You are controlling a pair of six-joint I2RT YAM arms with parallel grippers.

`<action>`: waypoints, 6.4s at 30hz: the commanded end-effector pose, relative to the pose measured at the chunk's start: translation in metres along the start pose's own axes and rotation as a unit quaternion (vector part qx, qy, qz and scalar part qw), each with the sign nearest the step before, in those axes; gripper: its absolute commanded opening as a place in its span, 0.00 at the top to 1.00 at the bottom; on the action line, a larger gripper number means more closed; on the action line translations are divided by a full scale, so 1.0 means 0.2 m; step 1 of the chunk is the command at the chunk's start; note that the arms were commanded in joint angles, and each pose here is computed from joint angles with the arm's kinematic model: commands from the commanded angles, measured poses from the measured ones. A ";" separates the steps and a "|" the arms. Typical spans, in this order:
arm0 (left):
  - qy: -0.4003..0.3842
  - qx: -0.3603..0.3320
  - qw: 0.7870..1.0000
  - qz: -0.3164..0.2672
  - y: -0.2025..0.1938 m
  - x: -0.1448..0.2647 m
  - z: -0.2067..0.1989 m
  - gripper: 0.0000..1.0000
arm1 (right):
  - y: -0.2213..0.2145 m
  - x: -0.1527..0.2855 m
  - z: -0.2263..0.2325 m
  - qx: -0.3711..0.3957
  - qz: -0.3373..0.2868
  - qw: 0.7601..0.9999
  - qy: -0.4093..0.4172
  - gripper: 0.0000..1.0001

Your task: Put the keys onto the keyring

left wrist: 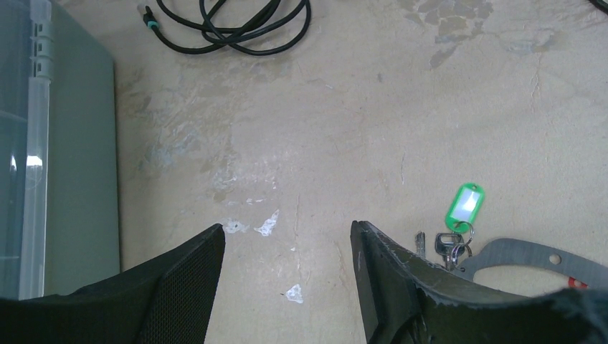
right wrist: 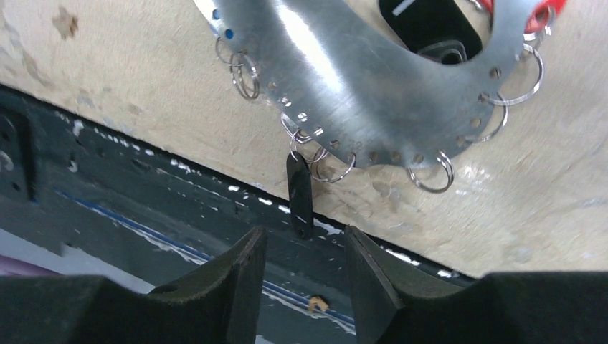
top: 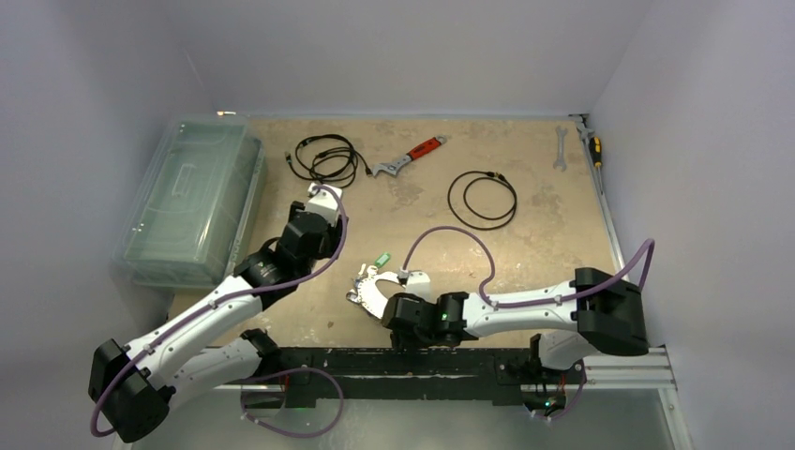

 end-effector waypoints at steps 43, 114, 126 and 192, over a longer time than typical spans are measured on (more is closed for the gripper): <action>-0.047 0.044 0.996 -0.057 0.09 0.09 0.01 0.36 | 0.04 -0.14 -0.04 -0.260 -0.111 0.957 -0.057 0.71; -0.066 0.028 0.997 -0.043 0.07 0.08 -0.01 0.36 | 0.14 -0.10 -0.06 -0.194 -0.199 0.957 -0.083 0.95; -0.083 0.023 0.995 -0.047 0.08 0.09 -0.02 0.36 | 0.17 -0.05 -0.06 -0.183 -0.213 0.957 -0.076 1.00; -0.506 0.309 0.764 -0.254 0.07 0.23 -0.54 0.44 | 0.88 0.78 -0.06 -0.116 -0.378 0.907 0.146 1.00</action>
Point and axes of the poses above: each gripper's point midway between its finger pads, its own x axis back along the fingers, its own z axis along the line the jaws close on, y = z × x, the point moved 10 cm from there along x, back along the fingers, and after that the axes turned 2 degrees about x, right-handed, at the moved point
